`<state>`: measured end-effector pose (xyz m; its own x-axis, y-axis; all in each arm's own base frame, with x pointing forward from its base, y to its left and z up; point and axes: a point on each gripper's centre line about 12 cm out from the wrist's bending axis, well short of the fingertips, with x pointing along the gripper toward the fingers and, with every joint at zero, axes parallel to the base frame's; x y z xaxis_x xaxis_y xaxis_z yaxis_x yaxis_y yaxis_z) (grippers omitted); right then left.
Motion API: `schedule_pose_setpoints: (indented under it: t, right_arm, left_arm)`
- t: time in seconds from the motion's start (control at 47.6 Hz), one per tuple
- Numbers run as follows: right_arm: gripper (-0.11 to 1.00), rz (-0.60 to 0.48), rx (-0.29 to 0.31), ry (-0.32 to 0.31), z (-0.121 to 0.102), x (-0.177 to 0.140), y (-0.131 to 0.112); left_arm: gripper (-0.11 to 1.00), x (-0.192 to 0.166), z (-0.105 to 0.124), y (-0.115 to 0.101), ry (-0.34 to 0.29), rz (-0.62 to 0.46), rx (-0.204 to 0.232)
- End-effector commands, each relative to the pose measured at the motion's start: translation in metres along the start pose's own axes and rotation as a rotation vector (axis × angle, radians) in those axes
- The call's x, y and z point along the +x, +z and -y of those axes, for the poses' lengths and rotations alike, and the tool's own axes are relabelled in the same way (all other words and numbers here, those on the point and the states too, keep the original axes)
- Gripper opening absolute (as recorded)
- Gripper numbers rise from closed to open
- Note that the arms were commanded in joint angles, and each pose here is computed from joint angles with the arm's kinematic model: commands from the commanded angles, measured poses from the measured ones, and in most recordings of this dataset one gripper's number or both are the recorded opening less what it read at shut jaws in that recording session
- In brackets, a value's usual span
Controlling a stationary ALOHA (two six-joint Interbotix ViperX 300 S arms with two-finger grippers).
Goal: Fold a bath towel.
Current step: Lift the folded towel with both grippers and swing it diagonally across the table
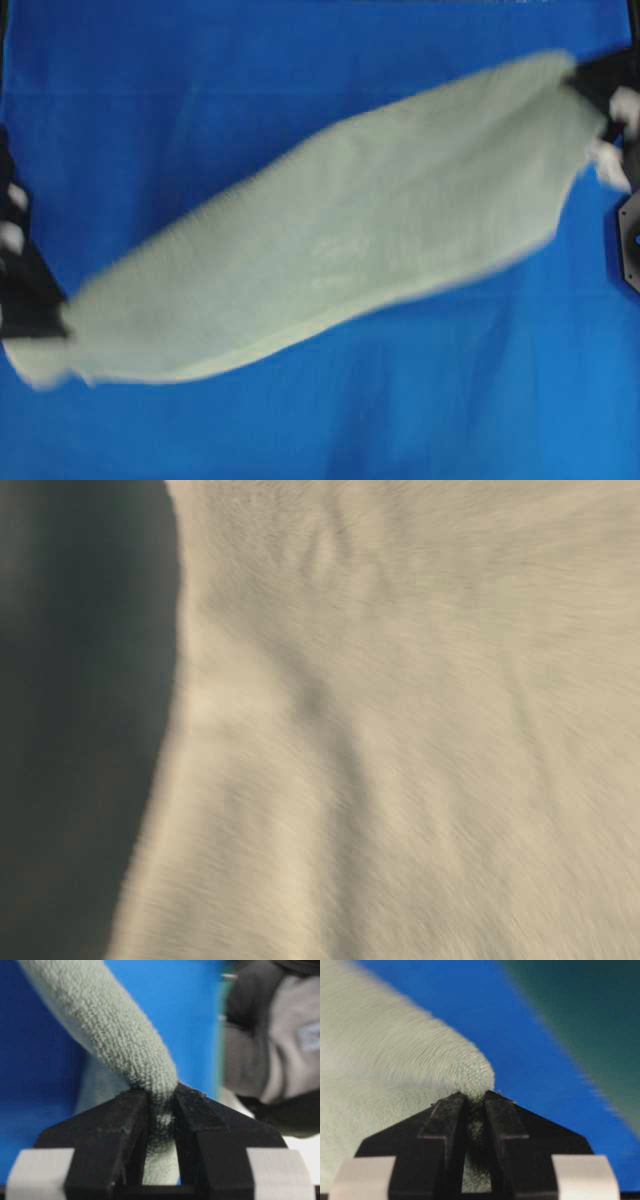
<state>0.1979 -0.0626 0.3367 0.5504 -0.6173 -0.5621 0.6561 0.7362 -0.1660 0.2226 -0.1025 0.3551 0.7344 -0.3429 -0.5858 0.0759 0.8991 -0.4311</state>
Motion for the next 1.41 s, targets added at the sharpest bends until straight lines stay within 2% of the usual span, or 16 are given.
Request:
schedule_pose_setpoints:
  t: [0.0, 0.084, 0.189, 0.336, 0.483, 0.567, 0.63, 0.756, 0.798, 0.904, 1.009, 1.114, 1.261, 1.303, 1.387]
  right_arm:
    - [0.15, 0.041, 0.035, -0.085, 0.018, 0.006, 0.016]
    - [0.15, 0.066, 0.051, -0.156, 0.033, 0.016, 0.023]
    - [0.15, 0.094, 0.064, -0.17, 0.041, 0.022, 0.029]
    - [0.15, 0.106, 0.065, -0.144, 0.04, 0.019, 0.03]
    - [0.15, 0.033, 0.094, -0.084, 0.038, 0.003, 0.017]
    - [0.15, -0.014, 0.125, -0.034, 0.036, -0.017, 0.009]
    - [0.15, -0.039, 0.125, -0.002, 0.035, -0.031, 0.004]
    - [0.15, -0.079, 0.139, 0.033, 0.036, -0.056, -0.002]
    - [0.15, -0.091, 0.149, 0.028, 0.038, -0.063, -0.002]
    - [0.15, -0.099, 0.132, -0.03, 0.039, -0.067, 0.0]
    - [0.15, -0.09, 0.066, -0.102, 0.028, -0.055, 0.0]
    - [0.15, -0.1, -0.009, -0.151, 0.009, -0.031, -0.002]
    - [0.15, -0.161, -0.039, -0.231, -0.004, 0.022, -0.007]
    - [0.15, -0.175, -0.042, -0.24, -0.005, 0.04, -0.008]
    - [0.15, -0.19, -0.04, -0.237, -0.004, 0.076, -0.01]
  left_arm:
    - [0.13, 0.007, 0.021, 0.009, -0.07, 0.036, 0.028]
    - [0.13, 0.02, 0.032, 0.013, -0.102, 0.05, 0.04]
    - [0.13, 0.037, 0.044, 0.021, -0.128, 0.072, 0.052]
    - [0.13, 0.061, 0.057, 0.03, -0.13, 0.053, 0.057]
    - [0.13, 0.079, 0.074, 0.036, -0.145, 0.037, 0.066]
    - [0.13, 0.086, 0.088, 0.04, -0.168, 0.036, 0.08]
    - [0.13, 0.091, 0.1, 0.043, -0.187, 0.036, 0.089]
    - [0.13, 0.1, 0.123, 0.051, -0.219, 0.038, 0.106]
    - [0.13, 0.101, 0.127, 0.053, -0.224, 0.039, 0.109]
    - [0.13, 0.103, 0.127, 0.053, -0.216, 0.029, 0.108]
    - [0.13, 0.103, 0.117, 0.051, -0.194, 0.023, 0.104]
    - [0.13, 0.106, 0.094, 0.043, -0.146, 0.003, 0.07]
    - [0.13, 0.115, 0.041, 0.013, -0.029, -0.064, -0.066]
    - [0.13, 0.117, 0.019, -0.002, 0.022, -0.092, -0.125]
    - [0.13, 0.118, -0.012, -0.026, 0.097, -0.133, -0.207]
